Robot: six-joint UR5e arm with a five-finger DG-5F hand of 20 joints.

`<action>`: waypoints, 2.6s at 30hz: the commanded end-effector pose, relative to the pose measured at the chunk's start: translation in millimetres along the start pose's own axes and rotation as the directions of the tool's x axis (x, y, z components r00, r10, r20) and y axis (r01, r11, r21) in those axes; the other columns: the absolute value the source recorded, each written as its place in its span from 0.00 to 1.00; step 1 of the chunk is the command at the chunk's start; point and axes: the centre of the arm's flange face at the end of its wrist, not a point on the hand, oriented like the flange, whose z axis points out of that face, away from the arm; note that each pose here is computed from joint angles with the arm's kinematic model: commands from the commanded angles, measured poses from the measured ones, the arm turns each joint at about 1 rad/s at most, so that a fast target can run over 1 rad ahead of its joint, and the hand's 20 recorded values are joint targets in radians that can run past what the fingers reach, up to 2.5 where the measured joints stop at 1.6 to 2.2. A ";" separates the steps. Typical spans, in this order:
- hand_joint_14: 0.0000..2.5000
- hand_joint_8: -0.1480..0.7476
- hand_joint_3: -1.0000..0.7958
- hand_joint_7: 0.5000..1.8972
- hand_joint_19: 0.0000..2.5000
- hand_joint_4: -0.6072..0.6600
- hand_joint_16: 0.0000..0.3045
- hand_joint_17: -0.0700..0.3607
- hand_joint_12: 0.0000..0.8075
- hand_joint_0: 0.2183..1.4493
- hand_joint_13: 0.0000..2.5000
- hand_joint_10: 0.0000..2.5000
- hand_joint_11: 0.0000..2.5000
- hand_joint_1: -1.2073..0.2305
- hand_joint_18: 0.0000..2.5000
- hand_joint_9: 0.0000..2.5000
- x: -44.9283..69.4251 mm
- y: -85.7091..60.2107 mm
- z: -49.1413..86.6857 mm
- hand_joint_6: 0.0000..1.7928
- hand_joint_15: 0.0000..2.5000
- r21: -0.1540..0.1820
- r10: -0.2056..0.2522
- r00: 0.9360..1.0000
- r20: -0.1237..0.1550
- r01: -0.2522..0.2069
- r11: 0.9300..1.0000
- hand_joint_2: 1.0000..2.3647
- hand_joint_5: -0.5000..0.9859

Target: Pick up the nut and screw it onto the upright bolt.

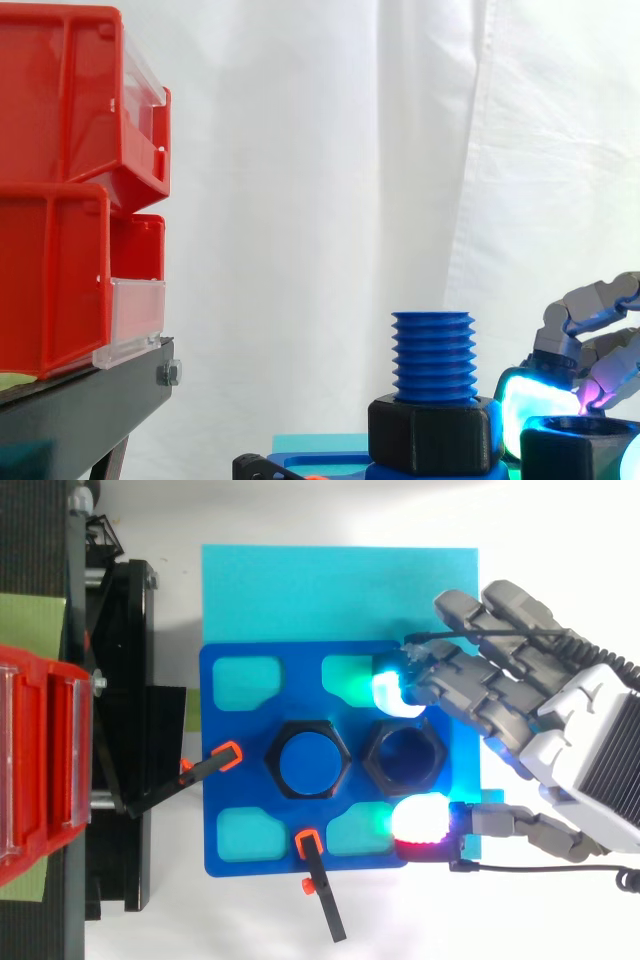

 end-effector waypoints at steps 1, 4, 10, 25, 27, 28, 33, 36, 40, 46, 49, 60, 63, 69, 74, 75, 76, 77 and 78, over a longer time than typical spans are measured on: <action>0.00 0.52 0.28 0.50 0.00 0.74 0.16 0.42 0.48 0.23 0.16 0.00 0.06 0.45 0.13 0.20 -0.5 0.8 0.3 0.28 0.00 -0.006 0.000 1.000 -0.001 0.000 1.000 0.00 0.21; 0.00 0.52 0.28 0.54 0.00 0.73 0.16 0.41 0.47 0.25 0.16 0.00 0.06 0.47 0.13 0.20 -3.4 3.5 1.9 0.28 0.00 -0.007 0.005 1.000 0.003 -0.005 1.000 0.00 0.22; 0.00 0.52 0.28 0.56 0.00 0.73 0.15 0.41 0.46 0.26 0.17 0.00 0.06 0.49 0.14 0.21 -18.2 9.8 4.7 0.29 0.00 -0.009 -0.051 0.998 -0.046 0.051 0.999 0.00 0.22; 0.00 0.52 0.28 0.55 0.00 0.73 0.15 0.41 0.46 0.26 0.17 0.00 0.07 0.48 0.15 0.21 -53.1 19.8 11.1 0.30 0.00 -0.036 -0.030 0.997 -0.070 0.027 0.999 0.00 0.22; 0.00 0.52 0.28 0.55 0.00 0.73 0.15 0.41 0.46 0.26 0.17 0.00 0.07 0.48 0.15 0.21 -63.2 23.1 11.6 0.30 0.00 -0.042 -0.025 0.997 -0.068 0.022 0.999 0.00 0.22; 0.00 0.52 0.28 0.55 0.00 0.73 0.15 0.41 0.46 0.26 0.17 0.00 0.07 0.48 0.15 0.21 -68.3 24.7 12.9 0.30 0.00 -0.046 -0.021 0.998 -0.066 0.018 0.999 0.00 0.22; 0.00 0.52 0.28 0.55 0.00 0.73 0.15 0.41 0.46 0.26 0.17 0.00 0.07 0.47 0.15 0.21 -97.5 29.2 17.1 0.30 0.00 -0.061 -0.041 0.996 -0.085 0.035 0.997 0.00 0.22; 0.00 0.52 0.28 0.55 0.00 0.73 0.15 0.41 0.46 0.26 0.18 0.00 0.07 0.47 0.15 0.21 -113.5 31.9 23.7 0.30 0.00 -0.070 -0.047 0.995 -0.092 0.040 0.997 0.00 0.22; 0.00 0.52 0.28 0.55 0.00 0.73 0.15 0.41 0.46 0.26 0.18 0.00 0.07 0.47 0.15 0.21 -140.5 35.4 35.8 0.30 0.00 -0.092 -0.042 0.995 -0.093 0.033 0.995 0.00 0.22; 0.00 0.52 0.28 0.55 0.00 0.73 0.15 0.41 0.46 0.26 0.18 0.00 0.07 0.47 0.15 0.21 -158.8 30.0 52.1 0.30 0.00 -0.114 -0.055 0.996 -0.068 0.047 0.992 0.00 0.22; 0.00 0.52 0.28 0.55 0.00 0.73 0.15 0.41 0.46 0.26 0.18 0.00 0.07 0.47 0.15 0.21 -155.6 28.7 64.2 0.30 0.00 -0.135 -0.036 0.999 -0.034 0.031 0.990 0.00 0.22; 0.00 0.53 0.28 0.55 0.00 0.73 0.15 0.41 0.46 0.26 0.18 0.00 0.07 0.47 0.15 0.21 -115.5 30.8 92.0 0.30 0.00 -0.201 0.008 1.000 0.000 -0.008 0.979 0.00 0.22; 0.00 0.53 0.28 0.55 0.00 0.73 0.15 0.41 0.46 0.26 0.18 0.00 0.07 0.47 0.16 0.21 -116.7 24.2 96.4 0.30 0.00 -0.209 0.003 1.000 -0.003 -0.004 0.978 0.00 0.22; 0.00 0.53 0.28 0.55 0.00 0.73 0.15 0.41 0.46 0.26 0.18 0.00 0.07 0.47 0.16 0.21 -107.8 7.3 99.9 0.30 0.00 -0.216 -0.017 1.000 -0.023 0.012 0.976 0.00 0.22; 0.00 0.52 0.28 0.55 0.00 0.73 0.15 0.41 0.46 0.26 0.18 0.00 0.07 0.47 0.16 0.21 -98.3 1.1 100.3 0.30 0.00 -0.224 0.000 1.000 -0.004 -0.001 0.975 0.00 0.22; 0.00 0.53 0.28 0.55 0.01 0.73 0.15 0.41 0.46 0.26 0.18 0.00 0.07 0.47 0.16 0.21 -98.0 1.5 101.4 0.30 0.00 -0.229 0.005 1.000 0.000 -0.005 0.973 0.00 0.22; 0.00 0.53 0.28 0.55 0.00 0.73 0.15 0.41 0.46 0.26 0.18 0.00 0.07 0.47 0.16 0.21 -99.1 1.9 101.3 0.30 0.00 -0.232 0.007 1.000 0.002 -0.006 0.973 0.00 0.22; 0.00 0.53 0.28 0.55 0.00 0.73 0.15 0.41 0.46 0.26 0.18 0.00 0.07 0.47 0.16 0.21 -99.1 1.9 101.3 0.30 0.00 -0.232 0.007 1.000 0.002 -0.006 0.973 0.00 0.22; 0.00 0.52 0.28 0.55 0.01 0.73 0.15 0.41 0.46 0.26 0.18 0.00 0.07 0.47 0.16 0.21 -98.1 1.1 101.8 0.30 0.00 -0.234 0.005 1.000 0.000 -0.004 0.972 0.00 0.22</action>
